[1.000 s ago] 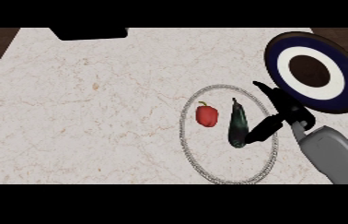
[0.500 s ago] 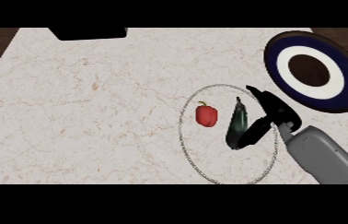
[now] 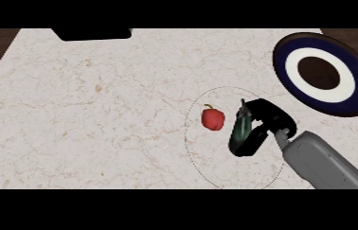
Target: Pick the eggplant from the placemat and place it in the plate
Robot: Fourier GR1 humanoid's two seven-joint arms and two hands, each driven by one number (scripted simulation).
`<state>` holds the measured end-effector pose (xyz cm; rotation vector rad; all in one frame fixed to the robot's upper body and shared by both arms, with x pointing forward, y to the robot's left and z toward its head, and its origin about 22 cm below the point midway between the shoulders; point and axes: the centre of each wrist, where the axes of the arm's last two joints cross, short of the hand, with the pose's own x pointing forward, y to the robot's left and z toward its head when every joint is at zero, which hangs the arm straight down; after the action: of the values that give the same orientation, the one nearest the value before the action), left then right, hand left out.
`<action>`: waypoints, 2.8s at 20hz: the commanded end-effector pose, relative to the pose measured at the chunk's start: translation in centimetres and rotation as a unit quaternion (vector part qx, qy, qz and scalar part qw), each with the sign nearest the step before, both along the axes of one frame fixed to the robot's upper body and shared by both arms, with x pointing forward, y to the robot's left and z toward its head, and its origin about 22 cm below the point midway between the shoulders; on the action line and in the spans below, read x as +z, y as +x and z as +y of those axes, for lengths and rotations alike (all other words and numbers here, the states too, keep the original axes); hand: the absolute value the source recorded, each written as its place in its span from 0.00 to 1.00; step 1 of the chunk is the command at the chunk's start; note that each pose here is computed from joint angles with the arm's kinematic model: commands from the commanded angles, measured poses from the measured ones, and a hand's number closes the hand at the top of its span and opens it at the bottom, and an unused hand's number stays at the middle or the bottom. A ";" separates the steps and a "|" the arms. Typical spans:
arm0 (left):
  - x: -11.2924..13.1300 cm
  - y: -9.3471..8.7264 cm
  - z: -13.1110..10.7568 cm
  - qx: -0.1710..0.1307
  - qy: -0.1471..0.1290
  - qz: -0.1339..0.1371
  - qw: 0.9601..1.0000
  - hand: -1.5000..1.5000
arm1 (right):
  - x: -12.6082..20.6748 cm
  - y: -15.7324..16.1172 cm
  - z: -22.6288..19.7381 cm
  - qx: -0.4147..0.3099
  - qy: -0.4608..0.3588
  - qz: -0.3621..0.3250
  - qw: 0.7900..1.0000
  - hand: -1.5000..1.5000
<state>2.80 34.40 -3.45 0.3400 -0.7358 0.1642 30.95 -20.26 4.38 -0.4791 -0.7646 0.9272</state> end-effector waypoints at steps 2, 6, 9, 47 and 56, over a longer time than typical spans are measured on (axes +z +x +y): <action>2.4 9.3 -5.1 -0.111 -0.069 -0.194 0.972 0.50 | 0.4 0.5 0.3 0.017 -0.019 -0.014 1.000 1.00; 2.3 8.8 -4.9 -0.110 -0.073 -0.197 0.971 0.50 | -0.5 0.4 0.7 0.017 -0.035 -0.030 0.999 1.00; 2.0 8.5 -4.6 -0.096 -0.065 -0.188 0.975 0.50 | 2.3 1.4 0.7 0.004 -0.019 -0.107 0.994 1.00; 1.9 5.9 -3.8 -0.115 -0.076 -0.195 0.971 0.50 | 15.0 11.7 -17.0 -0.554 -0.274 -0.544 0.568 1.00; 1.8 5.9 -3.9 -0.098 -0.076 -0.201 0.972 0.50 | 11.5 10.0 -20.6 -0.583 -0.274 -0.550 0.532 1.00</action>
<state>0.68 33.81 -3.56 0.2521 -0.7952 0.1582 41.50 -40.00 17.33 -2.0352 -0.9726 -0.3835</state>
